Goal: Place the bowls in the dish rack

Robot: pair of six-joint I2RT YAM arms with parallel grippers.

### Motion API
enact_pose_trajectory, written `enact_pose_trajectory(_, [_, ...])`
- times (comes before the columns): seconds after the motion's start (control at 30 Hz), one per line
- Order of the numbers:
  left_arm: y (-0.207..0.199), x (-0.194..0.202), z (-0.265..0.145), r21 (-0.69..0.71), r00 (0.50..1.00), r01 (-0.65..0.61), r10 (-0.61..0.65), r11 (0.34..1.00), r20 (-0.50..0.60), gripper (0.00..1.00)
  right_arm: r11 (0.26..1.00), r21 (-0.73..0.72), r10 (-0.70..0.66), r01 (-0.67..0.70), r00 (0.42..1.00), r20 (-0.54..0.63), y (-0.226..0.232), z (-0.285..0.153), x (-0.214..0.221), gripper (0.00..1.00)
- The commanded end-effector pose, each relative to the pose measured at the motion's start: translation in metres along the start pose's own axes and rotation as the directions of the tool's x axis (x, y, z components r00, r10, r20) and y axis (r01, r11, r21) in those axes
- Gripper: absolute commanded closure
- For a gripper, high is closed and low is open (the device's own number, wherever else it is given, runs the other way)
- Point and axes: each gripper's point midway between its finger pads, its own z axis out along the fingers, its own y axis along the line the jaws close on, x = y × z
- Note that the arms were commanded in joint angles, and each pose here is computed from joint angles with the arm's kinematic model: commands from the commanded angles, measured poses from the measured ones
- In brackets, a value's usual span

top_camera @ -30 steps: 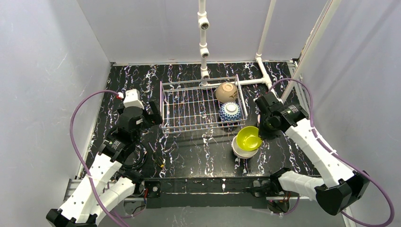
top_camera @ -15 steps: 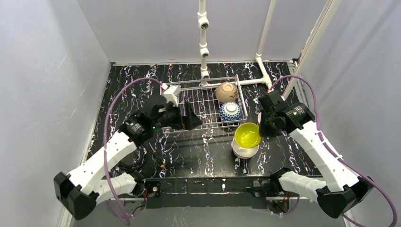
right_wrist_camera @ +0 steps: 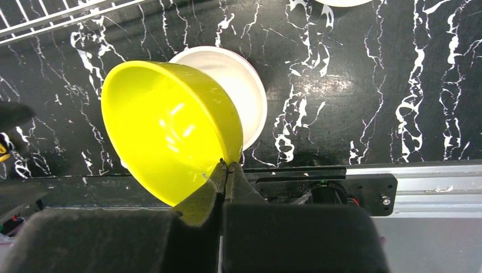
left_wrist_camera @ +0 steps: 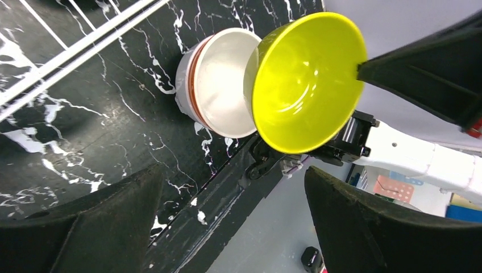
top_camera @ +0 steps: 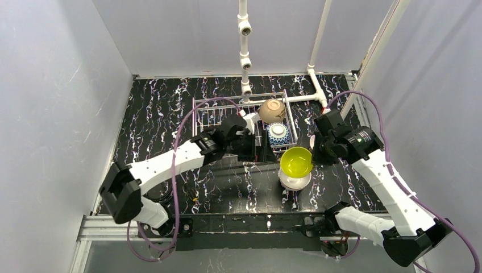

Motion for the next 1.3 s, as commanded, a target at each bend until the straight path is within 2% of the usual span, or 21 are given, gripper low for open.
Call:
enact_pose_trajectory(0.0, [-0.026,-0.004,0.015,0.063,0.999,0.032,-0.032,0.997,-0.011,0.07,0.997,-0.077,0.026,-0.021,0.998,0.057,0.011,-0.007,-0.009,0.99])
enact_pose_trajectory(0.17, [-0.028,-0.007,0.04,0.041,0.997,0.068,-0.067,0.997,-0.03,0.1,0.995,-0.088,0.041,-0.035,0.997,0.066,0.013,-0.006,-0.009,0.99])
enact_pose_trajectory(0.3, [-0.025,-0.005,0.055,-0.003,0.992,0.11,-0.11,0.994,-0.058,0.32,0.994,-0.097,0.047,-0.04,0.996,0.07,0.015,-0.005,-0.01,0.99])
enact_pose_trajectory(0.5, [-0.017,0.002,0.068,-0.076,0.988,0.118,-0.124,0.99,-0.086,0.43,0.994,-0.098,0.05,-0.044,0.997,0.058,0.015,0.003,-0.006,0.99])
enact_pose_trajectory(0.67, [-0.008,0.009,0.075,-0.124,0.984,0.124,-0.138,0.985,-0.115,0.61,0.993,-0.108,0.052,-0.045,0.997,0.059,0.017,0.005,-0.005,0.99])
enact_pose_trajectory(0.83, [-0.011,0.012,0.078,-0.115,0.985,0.075,-0.092,0.991,-0.149,0.68,0.99,-0.135,0.052,-0.044,0.997,0.052,0.022,0.006,-0.005,0.99])
enact_pose_trajectory(0.93, [-0.007,0.009,0.072,-0.148,0.986,0.01,-0.034,0.989,-0.164,0.84,0.987,-0.151,0.054,-0.045,0.997,0.052,0.025,0.004,-0.006,0.99])
enact_pose_trajectory(1.03, [-0.012,0.006,0.067,-0.123,0.986,-0.035,0.014,0.992,-0.164,1.0,0.985,-0.168,0.053,-0.044,0.997,0.049,0.029,0.005,-0.006,0.99])
enact_pose_trajectory(1.13, [-0.018,0.001,0.059,-0.101,0.987,-0.063,0.047,0.993,-0.151,1.0,0.979,-0.197,0.048,-0.043,0.999,0.019,0.036,0.008,-0.002,0.99])
enact_pose_trajectory(1.17, [-0.021,-0.001,0.055,-0.092,0.988,-0.064,0.051,0.994,-0.145,1.0,0.977,-0.208,0.046,-0.043,0.999,0.006,0.039,0.009,-0.001,0.96])
enact_pose_trajectory(1.27, [-0.024,-0.009,0.04,-0.075,0.991,-0.06,0.051,0.995,-0.121,1.0,0.965,-0.257,0.051,-0.049,0.999,0.001,0.049,0.005,-0.003,0.59])
